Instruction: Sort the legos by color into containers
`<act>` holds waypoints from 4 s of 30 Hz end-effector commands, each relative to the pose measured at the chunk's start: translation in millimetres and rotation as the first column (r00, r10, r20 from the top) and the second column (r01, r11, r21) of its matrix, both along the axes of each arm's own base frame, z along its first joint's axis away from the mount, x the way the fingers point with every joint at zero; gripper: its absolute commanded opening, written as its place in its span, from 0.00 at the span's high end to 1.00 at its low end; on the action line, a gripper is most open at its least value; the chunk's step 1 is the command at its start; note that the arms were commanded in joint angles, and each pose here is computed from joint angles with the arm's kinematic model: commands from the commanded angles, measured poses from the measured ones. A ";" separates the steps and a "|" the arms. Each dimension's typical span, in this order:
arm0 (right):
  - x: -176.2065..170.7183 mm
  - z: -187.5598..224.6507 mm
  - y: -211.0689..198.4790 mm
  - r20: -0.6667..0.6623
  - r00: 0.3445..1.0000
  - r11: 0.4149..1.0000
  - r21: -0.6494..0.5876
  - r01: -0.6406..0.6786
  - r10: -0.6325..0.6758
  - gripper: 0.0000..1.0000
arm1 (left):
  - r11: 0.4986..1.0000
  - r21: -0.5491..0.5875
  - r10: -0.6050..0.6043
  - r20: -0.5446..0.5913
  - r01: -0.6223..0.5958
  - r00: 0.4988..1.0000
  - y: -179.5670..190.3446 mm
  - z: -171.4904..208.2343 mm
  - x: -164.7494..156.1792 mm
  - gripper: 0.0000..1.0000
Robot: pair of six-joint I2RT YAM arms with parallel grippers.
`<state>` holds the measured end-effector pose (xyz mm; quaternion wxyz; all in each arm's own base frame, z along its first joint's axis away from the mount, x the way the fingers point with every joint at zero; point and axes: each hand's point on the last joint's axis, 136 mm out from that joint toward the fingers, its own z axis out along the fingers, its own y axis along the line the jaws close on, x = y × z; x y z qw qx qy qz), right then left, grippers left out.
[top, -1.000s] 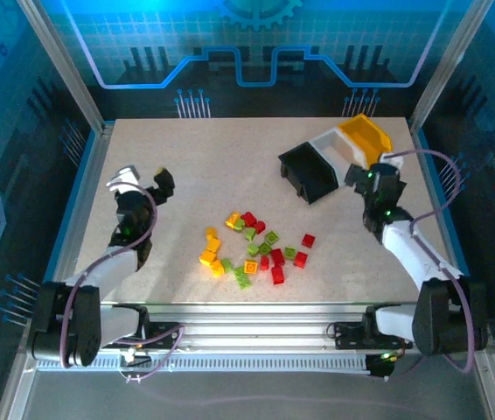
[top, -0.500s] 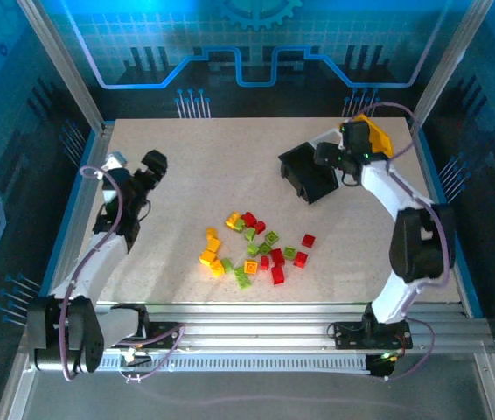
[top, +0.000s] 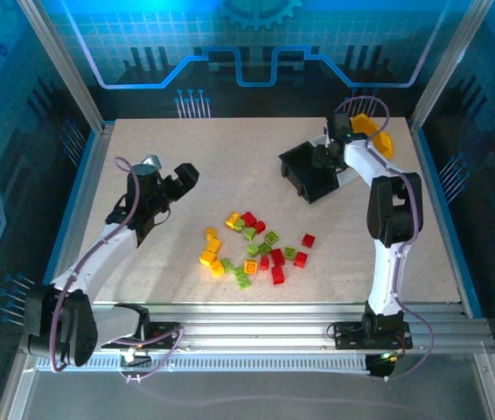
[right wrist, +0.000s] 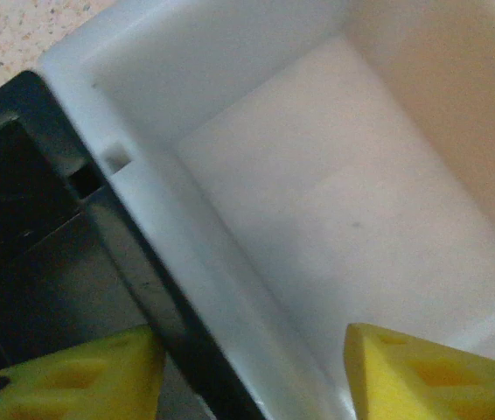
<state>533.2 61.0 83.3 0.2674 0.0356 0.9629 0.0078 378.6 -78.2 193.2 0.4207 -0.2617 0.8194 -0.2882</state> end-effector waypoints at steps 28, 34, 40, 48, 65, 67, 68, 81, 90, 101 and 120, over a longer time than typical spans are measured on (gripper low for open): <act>-14.3 -2.2 218.5 -0.019 0.995 0.995 0.041 -0.094 0.095 1.00 | 0.998 -0.002 -0.059 -0.014 0.059 0.998 -11.5 21.0 -34.8 0.01; -35.9 -10.6 242.9 -0.063 0.998 0.999 0.041 -0.025 0.027 1.00 | 0.998 0.007 -0.058 -0.006 0.058 0.998 -9.8 23.3 -40.8 0.01; -63.3 -6.6 263.2 -0.052 0.999 1.000 0.010 0.011 -0.011 1.00 | 0.998 0.007 -0.061 0.010 0.060 0.998 -9.4 30.3 -43.7 0.01; -84.1 -2.3 281.8 -0.048 0.999 1.000 -0.009 -0.003 0.002 1.00 | 0.998 0.005 -0.060 0.028 0.060 0.998 -8.1 38.0 -49.3 0.01; -108.2 2.2 294.9 -0.030 0.999 0.998 -0.051 -0.023 0.021 1.00 | 0.998 0.013 -0.060 0.023 0.060 0.998 -6.4 37.2 -55.4 0.01; -105.7 5.8 297.7 -0.016 0.999 0.998 -0.042 -0.035 0.035 0.94 | 0.998 0.011 -0.060 0.021 0.060 0.998 -6.7 37.1 -55.7 0.01; -104.5 8.0 300.1 -0.009 0.999 0.998 -0.034 -0.045 0.045 0.86 | 0.998 0.011 -0.061 0.020 0.061 0.998 -6.7 36.5 -55.7 0.01; -90.9 99.3 309.9 0.204 0.973 0.990 0.060 -0.128 0.113 0.33 | 0.998 0.007 -0.060 0.033 0.060 0.998 -7.0 40.5 -55.3 0.01; -157.6 103.6 254.3 0.162 0.972 0.978 0.093 -0.189 0.173 0.16 | 0.996 -0.037 -0.076 0.023 0.077 0.997 -13.7 29.1 -54.2 0.01; -266.3 49.0 141.5 -0.092 0.979 0.984 0.016 -0.180 0.181 0.16 | 0.983 -0.054 -0.177 -0.016 0.176 0.984 -47.0 -3.2 -63.1 0.01; -304.0 -26.6 111.4 -0.297 0.952 0.995 0.092 -0.048 0.073 0.25 | 0.959 -0.055 -0.284 -0.102 0.279 0.954 -79.0 -36.0 -72.9 0.01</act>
